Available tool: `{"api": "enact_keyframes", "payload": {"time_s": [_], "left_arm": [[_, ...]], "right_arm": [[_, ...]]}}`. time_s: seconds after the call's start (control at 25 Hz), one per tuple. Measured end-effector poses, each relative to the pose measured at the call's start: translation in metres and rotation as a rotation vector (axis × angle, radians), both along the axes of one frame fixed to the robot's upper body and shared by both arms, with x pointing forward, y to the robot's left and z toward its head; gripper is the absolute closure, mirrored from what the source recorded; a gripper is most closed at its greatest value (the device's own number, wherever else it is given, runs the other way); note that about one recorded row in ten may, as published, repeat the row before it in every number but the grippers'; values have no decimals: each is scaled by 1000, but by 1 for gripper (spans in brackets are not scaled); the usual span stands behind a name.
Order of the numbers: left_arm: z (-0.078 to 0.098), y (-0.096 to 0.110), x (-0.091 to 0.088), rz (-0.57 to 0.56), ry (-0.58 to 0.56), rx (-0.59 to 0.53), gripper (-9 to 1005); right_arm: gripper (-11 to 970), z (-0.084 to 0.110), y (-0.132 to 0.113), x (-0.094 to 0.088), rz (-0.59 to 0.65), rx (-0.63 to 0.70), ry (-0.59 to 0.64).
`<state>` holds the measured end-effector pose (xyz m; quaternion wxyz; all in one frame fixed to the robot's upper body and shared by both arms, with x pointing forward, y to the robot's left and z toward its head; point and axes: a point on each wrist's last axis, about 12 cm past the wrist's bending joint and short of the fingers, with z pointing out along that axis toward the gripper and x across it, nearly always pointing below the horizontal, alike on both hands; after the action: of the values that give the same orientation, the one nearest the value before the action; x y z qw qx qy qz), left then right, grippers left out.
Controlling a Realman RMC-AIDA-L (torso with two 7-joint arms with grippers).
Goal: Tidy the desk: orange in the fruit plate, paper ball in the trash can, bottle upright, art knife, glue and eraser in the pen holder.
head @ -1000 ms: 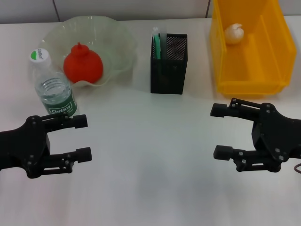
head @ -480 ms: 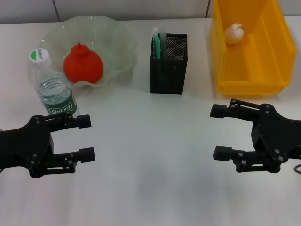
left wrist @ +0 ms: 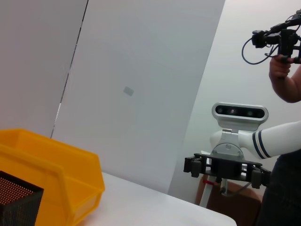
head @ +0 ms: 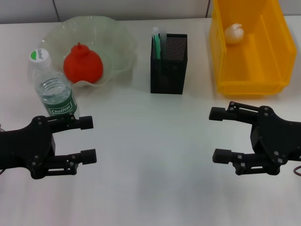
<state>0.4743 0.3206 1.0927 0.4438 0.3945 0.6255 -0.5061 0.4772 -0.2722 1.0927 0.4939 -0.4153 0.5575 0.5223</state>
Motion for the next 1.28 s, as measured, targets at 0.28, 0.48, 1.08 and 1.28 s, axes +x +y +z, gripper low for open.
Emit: {"api": "enact_keyframes", "payload": {"time_s": [0.28,0.48,1.08,1.28], "left_arm": [[1,-1,1,-3,-3,-1,199],[1,-1,1,-4,-5,-1,199],[4,-2,5,-9,-29,-1,199],[6,-4,5,-26,-31,-11,199]], "right_arm": [[121,0,0,0,1,0,1],[121,0,0,0,1,0,1],[122,2,2,3,9,0,-6],[122,3,2,3,16,2,-12]]}}
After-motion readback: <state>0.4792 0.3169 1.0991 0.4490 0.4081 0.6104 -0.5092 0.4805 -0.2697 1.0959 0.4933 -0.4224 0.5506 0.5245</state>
